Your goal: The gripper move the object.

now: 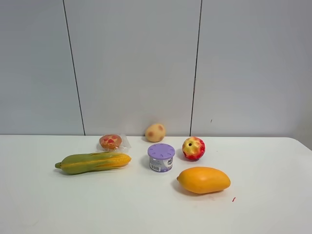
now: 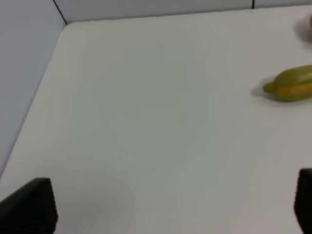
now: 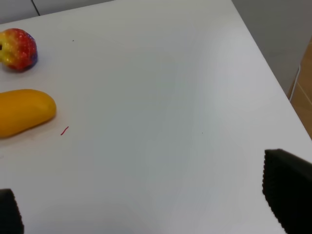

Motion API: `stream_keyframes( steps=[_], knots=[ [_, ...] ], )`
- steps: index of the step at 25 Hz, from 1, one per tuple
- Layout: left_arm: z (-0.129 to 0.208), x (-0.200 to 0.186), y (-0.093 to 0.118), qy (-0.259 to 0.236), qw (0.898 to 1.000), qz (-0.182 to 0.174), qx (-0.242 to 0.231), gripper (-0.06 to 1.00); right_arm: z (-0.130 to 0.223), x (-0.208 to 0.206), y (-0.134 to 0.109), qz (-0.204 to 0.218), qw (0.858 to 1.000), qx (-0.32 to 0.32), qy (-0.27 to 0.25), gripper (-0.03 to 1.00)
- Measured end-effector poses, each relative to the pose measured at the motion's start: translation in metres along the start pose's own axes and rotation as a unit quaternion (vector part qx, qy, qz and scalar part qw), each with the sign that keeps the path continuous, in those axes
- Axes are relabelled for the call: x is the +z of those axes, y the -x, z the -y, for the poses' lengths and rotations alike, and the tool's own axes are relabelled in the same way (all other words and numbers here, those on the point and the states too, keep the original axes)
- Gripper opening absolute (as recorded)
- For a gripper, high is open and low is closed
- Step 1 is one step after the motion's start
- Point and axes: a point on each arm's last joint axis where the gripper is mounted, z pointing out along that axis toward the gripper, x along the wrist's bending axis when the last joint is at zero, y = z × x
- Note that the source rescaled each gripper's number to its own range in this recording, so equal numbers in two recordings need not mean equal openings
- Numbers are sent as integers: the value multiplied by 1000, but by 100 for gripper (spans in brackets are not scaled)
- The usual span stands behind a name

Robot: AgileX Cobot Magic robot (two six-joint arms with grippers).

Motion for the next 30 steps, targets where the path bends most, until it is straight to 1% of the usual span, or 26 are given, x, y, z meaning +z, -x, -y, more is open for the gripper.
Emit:
stream_keyframes(
  steps=[5, 9, 13, 18, 21, 30],
  knots=[
    [24, -16, 5, -5, 1000, 4, -15, 98, 0, 0, 0, 0, 1000, 0, 0, 100],
    [39, -20, 7, -15, 1000, 7, -23, 98, 0, 0, 0, 0, 1000, 0, 0, 100],
    [42, -24, 8, -8, 999, 4, -40, 98, 0, 0, 0, 0, 1000, 0, 0, 100],
    [51, -26, 9, -33, 997, 6, -68, 98, 0, 0, 0, 0, 1000, 0, 0, 100],
    [57, -24, 9, -48, 996, 3, -69, 98, 0, 0, 0, 0, 1000, 0, 0, 100],
    [57, -24, 8, -47, 996, -3, -72, 98, 0, 0, 0, 0, 1000, 0, 0, 100]
  ],
)
